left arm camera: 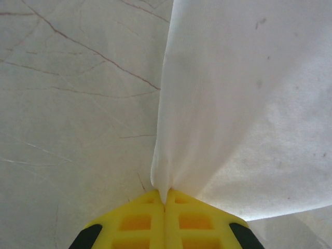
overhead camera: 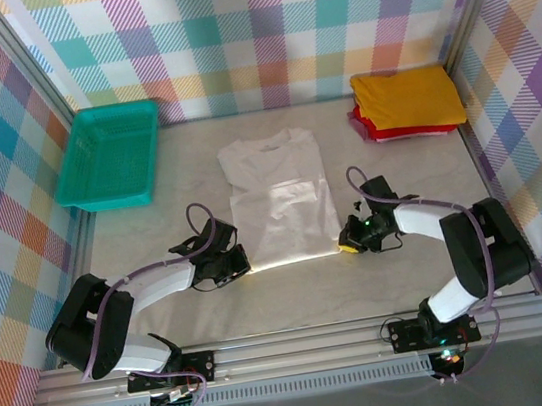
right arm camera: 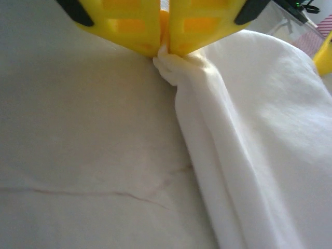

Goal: Fold and stack the t-shirts

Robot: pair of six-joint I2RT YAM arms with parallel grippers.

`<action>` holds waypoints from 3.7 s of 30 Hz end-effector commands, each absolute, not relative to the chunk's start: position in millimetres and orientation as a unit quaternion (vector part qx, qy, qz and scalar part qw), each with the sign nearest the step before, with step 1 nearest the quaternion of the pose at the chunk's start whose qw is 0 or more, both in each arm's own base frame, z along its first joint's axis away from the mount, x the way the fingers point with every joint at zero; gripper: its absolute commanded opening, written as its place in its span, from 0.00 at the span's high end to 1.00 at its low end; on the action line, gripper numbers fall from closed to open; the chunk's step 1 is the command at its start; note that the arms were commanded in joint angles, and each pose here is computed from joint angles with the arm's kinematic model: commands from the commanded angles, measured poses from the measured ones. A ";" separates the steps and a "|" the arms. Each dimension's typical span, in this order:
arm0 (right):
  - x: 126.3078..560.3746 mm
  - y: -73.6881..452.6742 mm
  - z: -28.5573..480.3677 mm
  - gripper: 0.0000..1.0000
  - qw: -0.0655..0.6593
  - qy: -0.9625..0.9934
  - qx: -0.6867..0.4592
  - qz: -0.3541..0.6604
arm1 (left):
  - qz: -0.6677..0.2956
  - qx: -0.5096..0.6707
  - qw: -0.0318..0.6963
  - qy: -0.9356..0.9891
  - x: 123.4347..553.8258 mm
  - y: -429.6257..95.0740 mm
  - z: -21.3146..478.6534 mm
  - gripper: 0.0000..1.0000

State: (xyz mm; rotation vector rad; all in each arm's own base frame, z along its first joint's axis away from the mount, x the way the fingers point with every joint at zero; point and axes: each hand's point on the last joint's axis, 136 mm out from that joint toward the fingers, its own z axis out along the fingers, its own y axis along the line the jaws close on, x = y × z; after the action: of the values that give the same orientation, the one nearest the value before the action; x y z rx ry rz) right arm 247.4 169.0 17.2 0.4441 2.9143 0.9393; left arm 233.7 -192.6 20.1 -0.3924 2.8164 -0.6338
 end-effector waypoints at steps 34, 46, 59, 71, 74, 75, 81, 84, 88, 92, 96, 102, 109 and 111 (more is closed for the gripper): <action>211.5 169.0 176.3 1.00 0.228 0.915 0.058 0.327 | -0.307 -0.095 0.274 0.906 220.4 -171.5 198.1 1.00; 378.5 187.7 216.0 1.00 0.311 0.906 0.036 0.287 | -0.252 -0.118 0.302 0.912 366.4 -156.4 194.1 1.00; 459.9 178.0 172.2 1.00 0.297 0.914 0.063 0.269 | -0.178 -0.082 0.279 0.940 447.1 -140.9 157.3 1.00; 512.1 184.2 149.1 0.79 0.282 0.921 0.077 0.257 | -0.134 -0.073 0.274 0.950 508.4 -132.1 135.9 0.47; 526.2 183.8 161.3 0.55 0.286 0.920 0.079 0.257 | -0.094 -0.093 0.288 0.948 523.2 -119.7 151.0 0.38; 526.8 182.6 170.7 0.55 0.289 0.920 0.078 0.255 | -0.086 -0.103 0.295 0.946 523.5 -116.2 159.8 0.36; 488.9 186.2 203.8 0.54 0.314 0.903 0.062 0.285 | -0.112 -0.074 0.350 0.927 484.9 -155.3 204.1 0.35; 456.6 219.0 190.8 0.79 0.276 0.897 0.022 0.344 | -0.151 -0.072 0.340 0.925 462.1 -181.8 178.0 0.61; 431.5 243.5 143.9 0.95 0.202 0.888 0.029 0.413 | -0.208 -0.086 0.314 0.922 449.0 -201.6 112.7 0.66; 423.5 241.7 89.6 0.98 0.158 0.900 0.050 0.403 | -0.179 -0.092 0.252 0.946 438.8 -198.3 43.6 0.67; 414.1 237.5 44.3 1.00 0.125 0.911 0.067 0.388 | -0.151 -0.112 0.223 0.956 425.3 -185.1 3.4 0.68; 411.4 230.4 48.8 0.99 0.129 0.915 0.072 0.374 | -0.135 -0.109 0.223 0.959 416.6 -176.7 9.8 0.67; 409.1 240.0 126.6 0.94 0.169 0.892 0.036 0.418 | -0.122 -0.106 0.274 0.948 421.3 -166.6 71.1 0.64; 407.6 238.6 128.8 0.91 0.170 0.892 0.041 0.417 | -0.125 -0.122 0.281 0.944 419.9 -162.7 76.8 0.64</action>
State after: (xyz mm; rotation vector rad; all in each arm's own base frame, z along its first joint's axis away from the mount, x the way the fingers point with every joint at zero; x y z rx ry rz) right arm 408.4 234.7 104.6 0.1457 2.5736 1.1379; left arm 428.0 -178.3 61.8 -0.2866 2.5455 -0.3875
